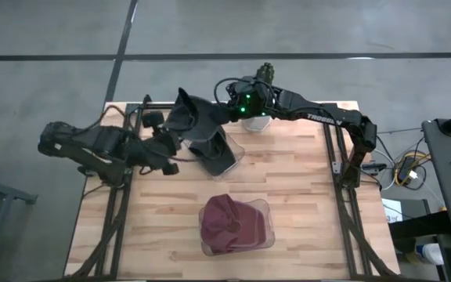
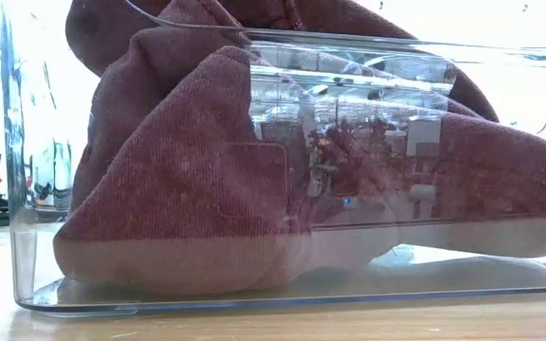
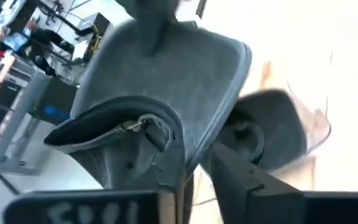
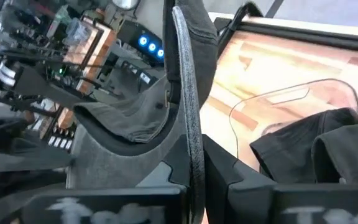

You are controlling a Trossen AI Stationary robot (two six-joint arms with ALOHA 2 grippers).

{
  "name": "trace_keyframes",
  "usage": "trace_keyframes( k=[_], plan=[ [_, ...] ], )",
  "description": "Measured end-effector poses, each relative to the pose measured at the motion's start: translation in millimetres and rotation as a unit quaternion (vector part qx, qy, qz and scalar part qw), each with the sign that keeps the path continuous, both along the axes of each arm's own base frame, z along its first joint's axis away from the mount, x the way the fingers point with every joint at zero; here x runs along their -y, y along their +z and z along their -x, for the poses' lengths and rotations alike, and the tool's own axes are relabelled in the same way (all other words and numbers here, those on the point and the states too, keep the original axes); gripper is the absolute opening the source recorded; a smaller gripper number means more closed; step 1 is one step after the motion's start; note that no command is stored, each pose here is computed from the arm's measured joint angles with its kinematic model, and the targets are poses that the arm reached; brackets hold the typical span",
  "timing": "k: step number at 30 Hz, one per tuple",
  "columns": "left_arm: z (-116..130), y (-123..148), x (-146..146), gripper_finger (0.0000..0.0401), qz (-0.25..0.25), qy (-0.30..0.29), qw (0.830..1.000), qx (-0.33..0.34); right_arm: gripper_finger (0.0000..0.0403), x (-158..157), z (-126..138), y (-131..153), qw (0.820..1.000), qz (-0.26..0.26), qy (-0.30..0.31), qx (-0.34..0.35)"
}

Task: Pick & Place hat
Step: Put the black cap into the top transparent bin

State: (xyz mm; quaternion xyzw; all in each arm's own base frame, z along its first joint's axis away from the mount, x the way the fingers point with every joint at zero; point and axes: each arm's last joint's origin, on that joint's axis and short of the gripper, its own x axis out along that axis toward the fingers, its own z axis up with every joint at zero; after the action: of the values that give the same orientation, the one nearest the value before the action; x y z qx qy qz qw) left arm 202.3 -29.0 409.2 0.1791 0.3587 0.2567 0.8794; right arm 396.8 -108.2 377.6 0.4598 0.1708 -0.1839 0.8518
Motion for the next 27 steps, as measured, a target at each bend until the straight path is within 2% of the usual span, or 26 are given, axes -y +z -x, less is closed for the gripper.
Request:
trace_keyframes(
  k=[2,6,10,14,19,22,27],
  plan=[
    [2,9,-1,0.0088,0.007,0.009,1.0,0.028,0.001,1,0,0,1.0,0.006,-0.011,-0.001],
    [11,29,-6,0.0125,-0.01,0.088,0.99,0.113,0.001,0,-1,-5,0.999,0.025,-0.042,-0.022],
    [20,46,-9,0.0138,-0.014,0.113,0.981,0.157,0.0009,-8,1,-9,0.996,0.037,-0.062,-0.054],
    [28,59,-12,0.0139,0.016,0.147,0.964,0.22,0.0009,-26,3,-17,0.988,0.054,-0.095,-0.113],
    [34,65,-14,0.014,0.009,0.163,0.957,0.239,0.001,-49,5,-26,0.976,0.065,-0.132,-0.158],
    [35,65,-14,0.014,0.008,0.163,0.957,0.239,0.0011,-62,1,-31,0.975,0.063,-0.146,-0.152],
    [36,65,-14,0.014,0.006,0.162,0.958,0.237,0.0011,-73,-3,-42,0.965,0.091,-0.189,-0.156]
  ],
)
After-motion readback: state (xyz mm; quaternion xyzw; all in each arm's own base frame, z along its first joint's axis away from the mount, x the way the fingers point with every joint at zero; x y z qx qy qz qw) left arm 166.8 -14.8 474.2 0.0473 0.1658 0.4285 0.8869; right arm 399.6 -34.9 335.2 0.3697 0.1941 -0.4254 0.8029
